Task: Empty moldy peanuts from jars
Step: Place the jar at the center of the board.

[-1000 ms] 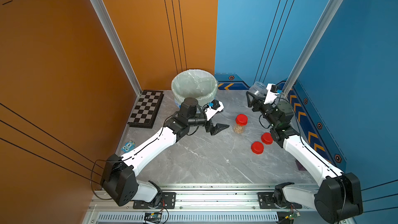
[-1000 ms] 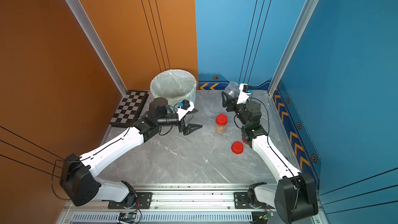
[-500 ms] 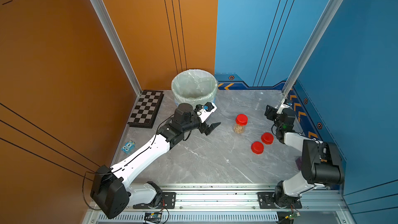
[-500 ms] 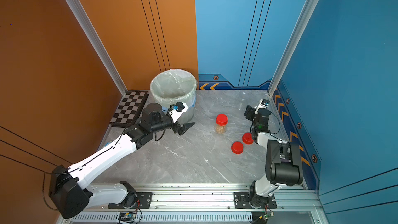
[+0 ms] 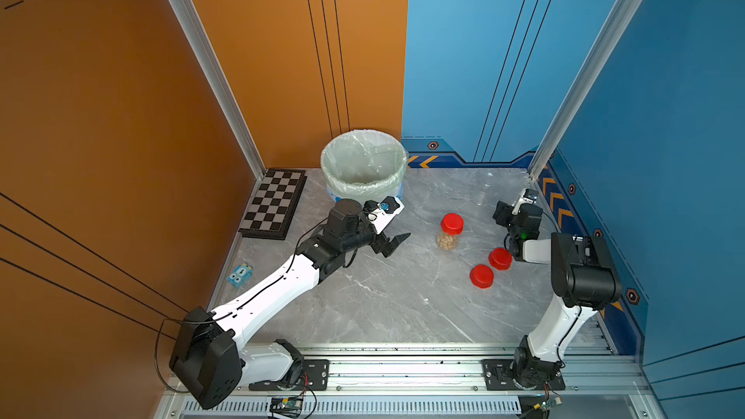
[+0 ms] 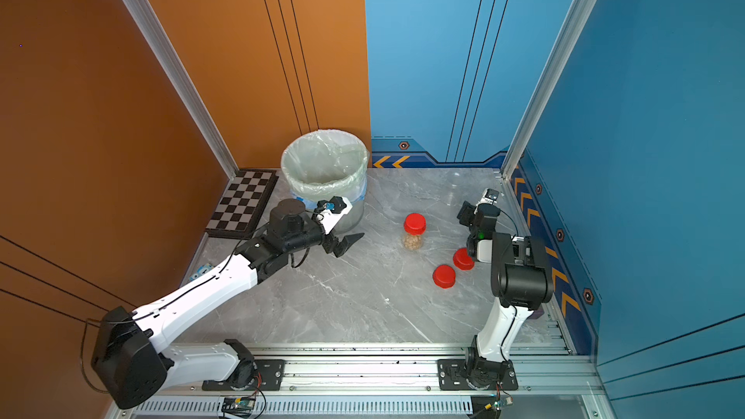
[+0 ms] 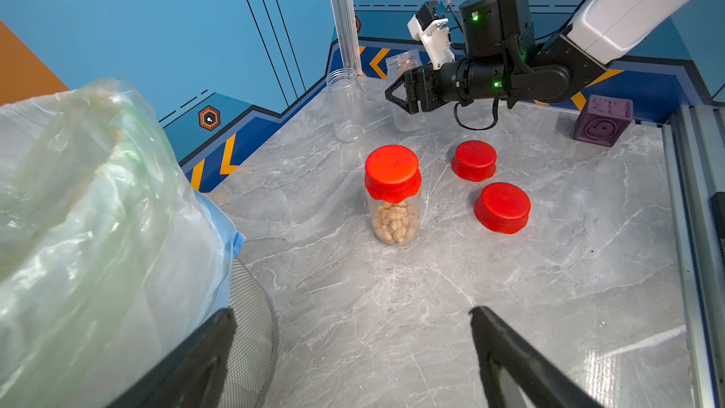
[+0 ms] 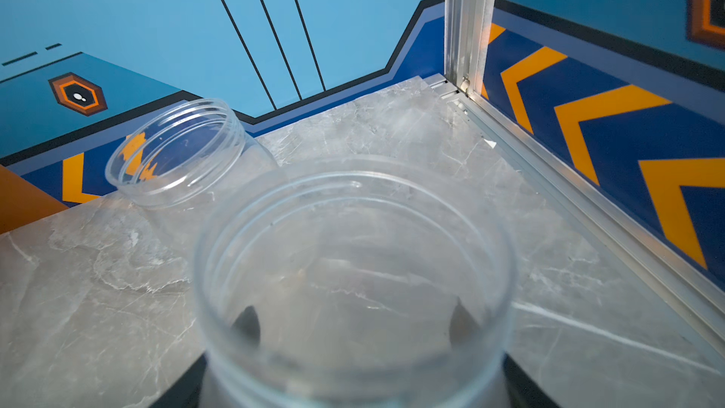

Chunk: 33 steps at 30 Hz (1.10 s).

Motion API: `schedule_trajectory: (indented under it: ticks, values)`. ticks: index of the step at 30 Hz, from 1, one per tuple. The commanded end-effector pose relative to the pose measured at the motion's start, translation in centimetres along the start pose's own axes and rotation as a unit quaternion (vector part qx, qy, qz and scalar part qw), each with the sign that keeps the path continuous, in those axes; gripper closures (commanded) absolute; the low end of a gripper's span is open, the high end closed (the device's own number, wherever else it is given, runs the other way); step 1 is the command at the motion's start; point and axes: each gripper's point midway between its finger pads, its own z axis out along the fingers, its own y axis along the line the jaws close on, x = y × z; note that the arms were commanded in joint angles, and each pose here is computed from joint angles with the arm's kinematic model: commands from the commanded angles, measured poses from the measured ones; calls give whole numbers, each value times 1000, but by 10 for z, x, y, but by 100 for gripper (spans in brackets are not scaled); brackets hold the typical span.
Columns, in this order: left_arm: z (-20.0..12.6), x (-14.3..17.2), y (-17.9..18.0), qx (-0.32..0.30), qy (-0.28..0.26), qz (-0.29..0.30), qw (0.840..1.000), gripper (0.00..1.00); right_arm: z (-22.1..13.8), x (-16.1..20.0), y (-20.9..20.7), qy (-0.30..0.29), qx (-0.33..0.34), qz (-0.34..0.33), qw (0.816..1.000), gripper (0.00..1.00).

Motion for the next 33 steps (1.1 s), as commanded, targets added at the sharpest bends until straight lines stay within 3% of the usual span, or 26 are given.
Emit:
schedule_trajectory:
  ticks: [1,13,17,20,24,29,33]
  values:
    - [-5,-2,4,-8,-8,8,1000,4,4,-16,2,-25,29,-23,999,47]
    - [-5,1,8,-16,-5,15,1000,4,-6,-22,-1,2,65,-38,997,48]
    - [-9,0,4,-9,-14,17,1000,4,-33,-41,8,4,92,-59,994,49]
    - [-8,-1,5,-9,-16,15,1000,4,-56,-48,7,21,117,-27,993,49]
    - [-4,-2,4,4,-25,3,1000,3,-83,-40,13,30,165,-64,984,47]
    - [-5,-7,-2,21,-33,-2,999,3,-107,-18,-23,51,251,-10,967,47]
    - [-7,-9,-7,29,-44,-4,999,3,-140,-13,-11,43,274,5,961,45]
